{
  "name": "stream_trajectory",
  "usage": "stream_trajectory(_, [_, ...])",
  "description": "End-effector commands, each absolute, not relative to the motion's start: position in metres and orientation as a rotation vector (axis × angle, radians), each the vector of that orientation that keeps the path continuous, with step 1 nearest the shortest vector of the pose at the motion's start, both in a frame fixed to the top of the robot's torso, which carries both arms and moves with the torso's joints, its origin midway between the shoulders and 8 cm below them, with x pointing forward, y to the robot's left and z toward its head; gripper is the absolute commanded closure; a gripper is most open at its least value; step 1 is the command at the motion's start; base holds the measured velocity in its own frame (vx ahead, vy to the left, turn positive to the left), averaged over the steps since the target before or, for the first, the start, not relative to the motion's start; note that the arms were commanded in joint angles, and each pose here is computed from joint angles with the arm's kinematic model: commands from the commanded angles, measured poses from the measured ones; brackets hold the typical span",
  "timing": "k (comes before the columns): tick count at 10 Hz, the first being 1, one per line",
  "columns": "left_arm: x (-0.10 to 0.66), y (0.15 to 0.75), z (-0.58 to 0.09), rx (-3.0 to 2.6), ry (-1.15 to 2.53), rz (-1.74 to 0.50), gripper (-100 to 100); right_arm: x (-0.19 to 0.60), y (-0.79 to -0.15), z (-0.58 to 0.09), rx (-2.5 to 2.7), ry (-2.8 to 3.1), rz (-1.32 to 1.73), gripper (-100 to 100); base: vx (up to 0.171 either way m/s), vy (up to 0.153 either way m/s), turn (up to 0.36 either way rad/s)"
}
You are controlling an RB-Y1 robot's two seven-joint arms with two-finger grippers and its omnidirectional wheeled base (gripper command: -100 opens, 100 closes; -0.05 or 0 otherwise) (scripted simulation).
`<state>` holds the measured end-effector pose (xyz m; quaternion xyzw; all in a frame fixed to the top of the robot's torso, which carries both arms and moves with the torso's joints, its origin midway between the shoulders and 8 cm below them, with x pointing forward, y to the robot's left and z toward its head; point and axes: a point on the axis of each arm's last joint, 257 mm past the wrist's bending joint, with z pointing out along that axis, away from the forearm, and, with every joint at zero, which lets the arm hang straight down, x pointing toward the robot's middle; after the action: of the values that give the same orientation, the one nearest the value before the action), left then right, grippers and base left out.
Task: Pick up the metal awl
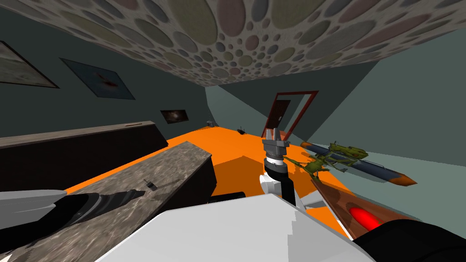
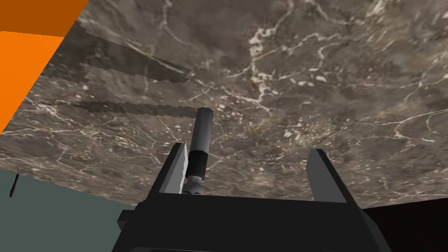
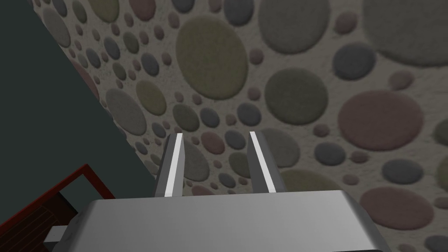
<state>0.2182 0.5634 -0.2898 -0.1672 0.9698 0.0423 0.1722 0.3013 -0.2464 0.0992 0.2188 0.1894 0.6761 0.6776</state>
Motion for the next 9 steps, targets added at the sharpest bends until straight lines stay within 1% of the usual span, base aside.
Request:
stream_trajectory(1, [0.220,0.559,-0.286,-0.476,2.762,0.122,-100,0.301,-0.246,0.099,0.492,0.426,1.519,0,0.086,-0.010,0.006])
stream_trajectory(3, [0.219,0.555,-0.282,-0.479,2.776,0.129,-100,0.301,-0.246,0.099,0.492,0.426,1.519,0,0.064,-0.036,0.013])
stream_trajectory(7, [0.221,0.551,-0.276,-0.478,2.787,0.142,-100,0.301,-0.246,0.099,0.492,0.426,1.519,0,0.066,-0.014,0.005])
stream_trajectory(8, [0.221,0.551,-0.276,-0.480,2.787,0.142,0,0.301,-0.246,0.099,0.492,0.426,1.519,0,0.007,-0.002,0.000])
stream_trajectory(9, [0.215,0.556,-0.282,-0.488,2.783,0.143,-100,0.301,-0.246,0.099,0.492,0.426,1.519,0,0.020,-0.011,-0.044])
